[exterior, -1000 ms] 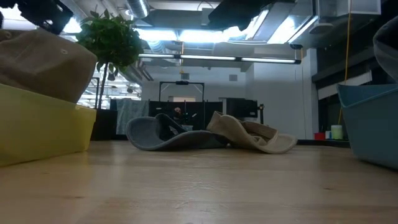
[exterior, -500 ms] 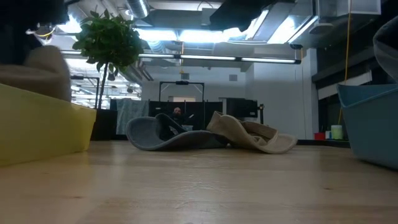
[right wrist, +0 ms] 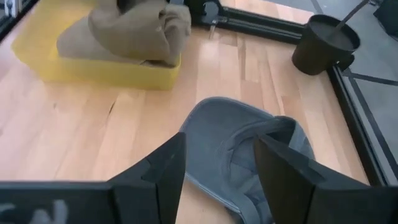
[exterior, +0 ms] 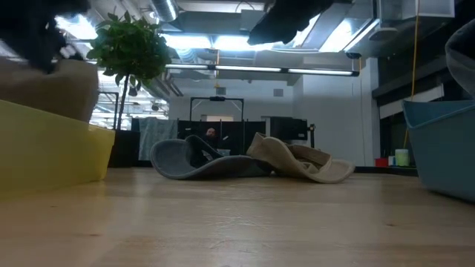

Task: Pick & Place hat
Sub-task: Put the left brown cap into the yellow bin, then put the blue cap into the blue bin

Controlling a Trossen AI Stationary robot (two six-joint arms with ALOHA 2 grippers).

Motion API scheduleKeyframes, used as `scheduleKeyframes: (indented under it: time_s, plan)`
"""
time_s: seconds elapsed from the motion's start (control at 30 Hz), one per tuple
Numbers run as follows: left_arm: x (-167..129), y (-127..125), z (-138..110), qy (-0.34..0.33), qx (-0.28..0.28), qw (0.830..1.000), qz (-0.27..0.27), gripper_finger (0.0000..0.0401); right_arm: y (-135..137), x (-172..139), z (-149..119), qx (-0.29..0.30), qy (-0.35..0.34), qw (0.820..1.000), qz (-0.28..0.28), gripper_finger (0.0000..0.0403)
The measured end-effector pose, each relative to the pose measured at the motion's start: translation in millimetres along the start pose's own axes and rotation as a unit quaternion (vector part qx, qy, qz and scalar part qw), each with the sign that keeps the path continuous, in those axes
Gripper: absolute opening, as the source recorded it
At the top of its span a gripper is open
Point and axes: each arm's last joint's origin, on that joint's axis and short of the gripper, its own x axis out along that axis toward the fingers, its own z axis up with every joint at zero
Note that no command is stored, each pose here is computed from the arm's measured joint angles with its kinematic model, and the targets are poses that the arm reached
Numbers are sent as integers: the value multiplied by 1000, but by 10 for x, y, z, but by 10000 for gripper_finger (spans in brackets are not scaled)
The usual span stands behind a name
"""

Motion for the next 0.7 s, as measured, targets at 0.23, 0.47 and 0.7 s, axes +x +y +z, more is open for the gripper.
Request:
scheduleKeyframes:
  time_s: [0.23, 0.47, 0.7]
  plan:
    - [-361, -160, 429, -103, 31, 994, -14, 12, 23, -36, -45, -27, 26, 999, 10, 186]
    - [-464, -183, 657, -178, 74, 981, 16, 52, 105, 36, -313, -2, 62, 997, 50, 186]
    - [-213, -5, 807, -162, 45, 981, 93, 109, 191, 36, -746, 23, 45, 998, 46, 186]
